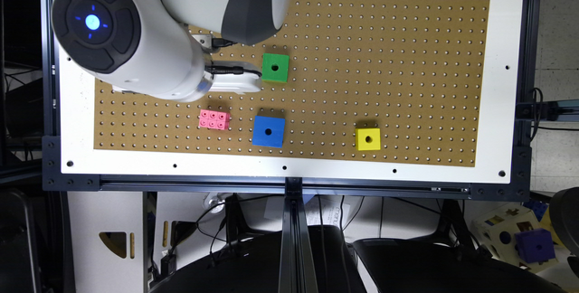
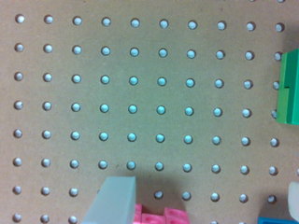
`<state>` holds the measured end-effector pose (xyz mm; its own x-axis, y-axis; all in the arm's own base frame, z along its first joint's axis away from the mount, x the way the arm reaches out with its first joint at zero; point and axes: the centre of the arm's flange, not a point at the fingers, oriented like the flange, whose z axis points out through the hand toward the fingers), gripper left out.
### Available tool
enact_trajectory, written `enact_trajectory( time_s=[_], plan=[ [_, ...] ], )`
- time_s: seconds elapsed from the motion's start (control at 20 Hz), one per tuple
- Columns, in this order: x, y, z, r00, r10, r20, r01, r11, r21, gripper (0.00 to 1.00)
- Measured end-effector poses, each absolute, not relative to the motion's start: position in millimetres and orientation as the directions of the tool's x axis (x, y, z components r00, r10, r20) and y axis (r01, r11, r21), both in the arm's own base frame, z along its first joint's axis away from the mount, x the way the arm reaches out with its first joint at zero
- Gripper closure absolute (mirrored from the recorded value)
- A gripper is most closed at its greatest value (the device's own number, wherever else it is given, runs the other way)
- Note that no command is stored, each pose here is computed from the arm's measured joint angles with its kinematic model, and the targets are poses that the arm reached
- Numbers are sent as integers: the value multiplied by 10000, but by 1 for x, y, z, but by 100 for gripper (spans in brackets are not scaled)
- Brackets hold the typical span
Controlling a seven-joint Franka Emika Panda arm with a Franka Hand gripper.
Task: Pick up pink block.
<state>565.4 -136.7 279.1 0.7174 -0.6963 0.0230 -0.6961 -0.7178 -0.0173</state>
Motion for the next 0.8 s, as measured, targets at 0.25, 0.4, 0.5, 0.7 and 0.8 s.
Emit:
enact_trajectory(
  time_s=[0.25,0.4,0.5,0.7,0.8],
  plan=[
    [564,-146,279,7063,-7075,250,-7073,-7067,-164,0],
    [564,-158,282,6972,-7160,348,-7159,-6980,-189,0],
    [567,-166,285,6925,-7202,432,-7199,-6936,-231,0],
    [579,-171,281,6899,-7221,503,-7218,-6915,-274,0],
    [584,-173,275,6899,-7223,471,-7220,-6914,-259,0]
  ],
)
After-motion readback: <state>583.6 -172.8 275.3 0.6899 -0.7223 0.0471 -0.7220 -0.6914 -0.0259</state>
